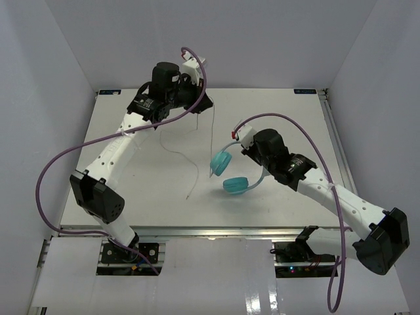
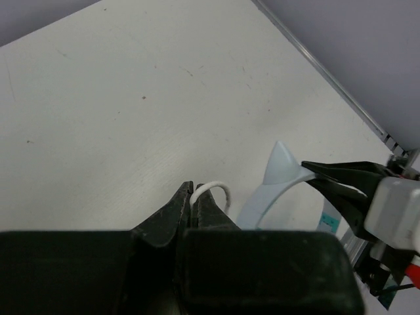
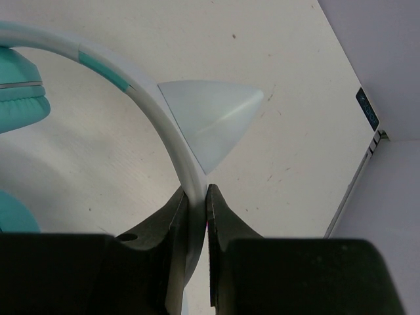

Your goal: Wrap the headphones

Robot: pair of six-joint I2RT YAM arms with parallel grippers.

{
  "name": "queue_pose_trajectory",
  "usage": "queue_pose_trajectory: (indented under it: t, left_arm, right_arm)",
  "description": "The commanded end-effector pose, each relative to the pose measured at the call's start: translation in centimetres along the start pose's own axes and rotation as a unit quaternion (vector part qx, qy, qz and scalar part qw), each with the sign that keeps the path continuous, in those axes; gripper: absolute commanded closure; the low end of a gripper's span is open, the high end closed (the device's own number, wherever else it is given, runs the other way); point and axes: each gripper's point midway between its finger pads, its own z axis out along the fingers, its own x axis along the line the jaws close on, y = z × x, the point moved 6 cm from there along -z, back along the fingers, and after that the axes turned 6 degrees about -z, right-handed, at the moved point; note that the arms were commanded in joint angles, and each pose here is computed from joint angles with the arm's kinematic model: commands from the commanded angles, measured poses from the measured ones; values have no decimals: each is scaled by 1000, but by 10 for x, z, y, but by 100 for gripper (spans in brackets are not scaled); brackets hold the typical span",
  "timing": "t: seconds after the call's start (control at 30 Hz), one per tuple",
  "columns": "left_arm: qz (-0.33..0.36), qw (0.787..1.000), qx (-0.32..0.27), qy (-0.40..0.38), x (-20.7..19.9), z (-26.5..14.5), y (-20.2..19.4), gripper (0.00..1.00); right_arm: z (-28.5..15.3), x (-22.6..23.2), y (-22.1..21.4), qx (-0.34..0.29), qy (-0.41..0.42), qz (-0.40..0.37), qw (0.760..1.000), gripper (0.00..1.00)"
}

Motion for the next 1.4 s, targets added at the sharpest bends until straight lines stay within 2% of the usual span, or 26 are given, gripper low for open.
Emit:
queue_pose_trajectory:
  t: [0.0, 0.27, 0.5, 0.63, 0.8, 0.93, 1.03, 1.2, 1.37]
  left_arm:
    - [-7, 999, -5, -32, -24, -24, 20, 100]
    - [-28, 999, 21, -23, -18, -16, 9, 100]
    - [-27, 998, 27, 51, 4, -7, 2, 100]
    - [-28, 999, 30, 29, 1, -1, 4, 100]
    - [-39, 999, 32, -17, -13, 6, 10, 100]
    - [-32, 999, 33, -22, -23, -1, 10, 100]
    - [-18, 999, 39, 8, -25, -12, 6, 100]
    - [10, 997, 41, 60, -22, -31, -1, 100]
    - [49, 990, 59, 122, -19, -39, -11, 100]
  right_arm:
    - [5, -24, 25, -43, -77, 73, 993, 92]
    - [15, -31, 43, -55, -100, 129, 985, 92]
    - [0, -17, 57, -119, -11, 132, 984, 92]
    - [-10, -14, 58, -148, 7, 123, 981, 92]
    - [2, -12, 60, -130, 3, 155, 979, 92]
    - [11, -14, 69, -125, -8, 197, 972, 92]
    - [21, -23, 70, -107, -47, 211, 971, 92]
    - [28, -29, 70, -101, -65, 229, 966, 92]
    - [45, -35, 66, -69, -102, 225, 967, 92]
